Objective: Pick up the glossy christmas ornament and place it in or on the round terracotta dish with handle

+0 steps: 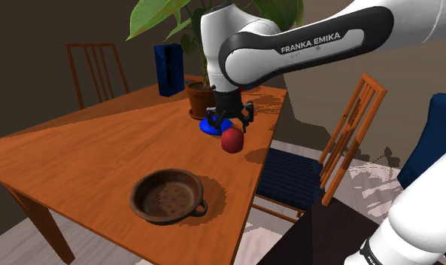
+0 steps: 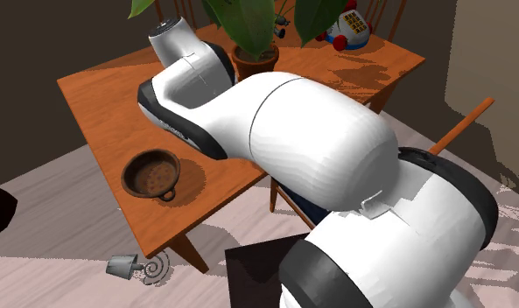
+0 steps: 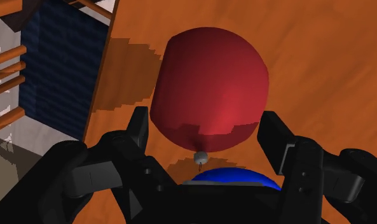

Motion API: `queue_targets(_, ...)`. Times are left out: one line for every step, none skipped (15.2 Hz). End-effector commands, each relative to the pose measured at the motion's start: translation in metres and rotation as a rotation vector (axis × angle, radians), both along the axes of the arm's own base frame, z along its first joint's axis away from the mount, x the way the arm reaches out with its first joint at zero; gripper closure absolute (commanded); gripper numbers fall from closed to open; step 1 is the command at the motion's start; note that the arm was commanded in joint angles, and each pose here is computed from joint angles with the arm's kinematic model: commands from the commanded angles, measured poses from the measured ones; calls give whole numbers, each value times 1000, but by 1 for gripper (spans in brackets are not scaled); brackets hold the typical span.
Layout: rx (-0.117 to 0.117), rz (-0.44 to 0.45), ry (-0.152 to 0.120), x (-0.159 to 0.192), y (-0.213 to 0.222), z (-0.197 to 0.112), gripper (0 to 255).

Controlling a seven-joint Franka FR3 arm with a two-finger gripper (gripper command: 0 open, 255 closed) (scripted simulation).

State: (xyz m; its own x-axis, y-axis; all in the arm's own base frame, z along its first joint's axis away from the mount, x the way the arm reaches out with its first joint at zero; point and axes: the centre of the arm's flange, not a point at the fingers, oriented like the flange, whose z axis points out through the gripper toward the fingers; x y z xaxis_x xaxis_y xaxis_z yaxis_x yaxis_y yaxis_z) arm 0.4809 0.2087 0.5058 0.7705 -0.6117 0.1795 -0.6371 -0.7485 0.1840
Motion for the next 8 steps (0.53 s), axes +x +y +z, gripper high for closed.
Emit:
queue_targets(0, 0, 0, 0, 0, 10, 255)
queue_targets(0, 0, 0, 0, 0, 16, 255)
queue_targets(0, 0, 0, 0, 0, 21, 255)
queue_targets(0, 0, 0, 0, 0, 26, 255)
queue_targets(0, 0, 0, 0, 0, 32, 255)
queue_targets(0, 0, 0, 0, 0, 37, 255)
queue_targets(0, 0, 0, 0, 0, 42, 255)
queue_targets(0, 0, 0, 0, 0, 47, 255)
